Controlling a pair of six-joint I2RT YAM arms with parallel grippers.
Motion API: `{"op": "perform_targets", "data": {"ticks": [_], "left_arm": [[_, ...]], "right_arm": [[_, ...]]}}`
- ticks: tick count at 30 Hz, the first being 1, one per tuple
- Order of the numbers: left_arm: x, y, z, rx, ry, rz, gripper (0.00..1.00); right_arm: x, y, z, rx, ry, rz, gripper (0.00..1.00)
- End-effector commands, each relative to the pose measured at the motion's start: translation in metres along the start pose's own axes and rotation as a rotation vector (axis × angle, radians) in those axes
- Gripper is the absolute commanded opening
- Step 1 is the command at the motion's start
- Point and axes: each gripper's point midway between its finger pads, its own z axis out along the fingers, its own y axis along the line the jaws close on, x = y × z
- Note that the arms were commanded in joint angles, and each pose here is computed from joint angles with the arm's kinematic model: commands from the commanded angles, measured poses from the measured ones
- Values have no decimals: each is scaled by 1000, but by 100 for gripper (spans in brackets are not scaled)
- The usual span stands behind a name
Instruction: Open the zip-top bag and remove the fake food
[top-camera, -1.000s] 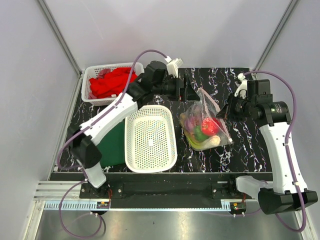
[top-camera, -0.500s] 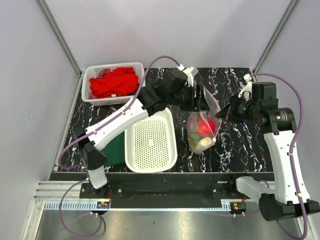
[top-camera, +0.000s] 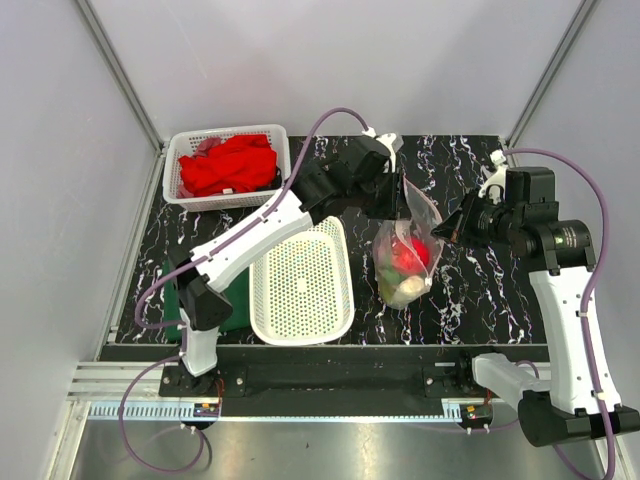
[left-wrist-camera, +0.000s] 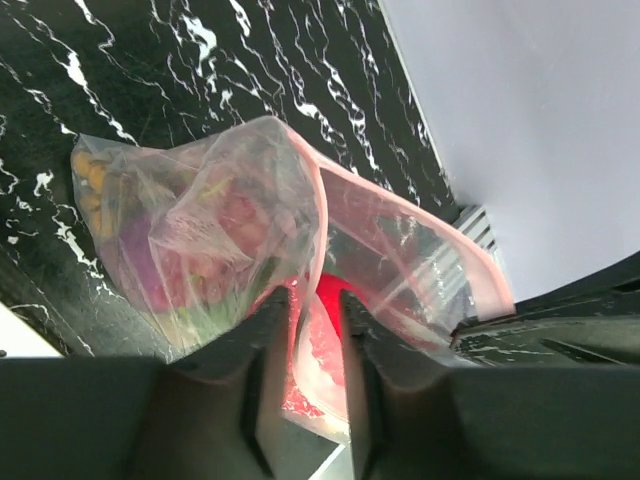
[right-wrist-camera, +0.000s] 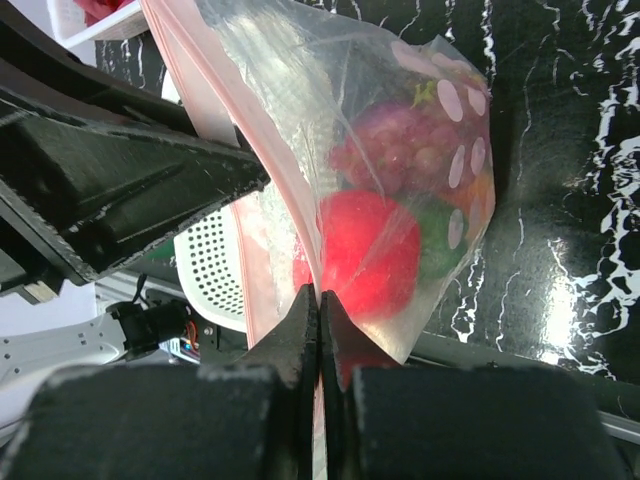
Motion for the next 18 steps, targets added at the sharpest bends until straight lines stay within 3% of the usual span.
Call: {"op": "perform_targets", "data": {"ticks": [1, 4, 5, 8, 18], "left_arm": [[-3, -24, -6, 110, 32, 25, 24], [-2, -29, -6, 139, 62, 32, 3], [0, -34, -9, 168, 83, 38, 0], [3, -47, -28, 217, 132, 16, 0], [54, -1, -55, 95, 322, 19, 0]], "right_arm": [[-14, 4, -7, 0, -79, -25, 0], [-16, 2, -7, 11, -85, -29, 0], [-16, 0, -7, 22, -86, -30, 0], [-18, -12, -9, 93, -103, -41, 0], [-26, -17, -22, 137, -143, -130, 0]]}}
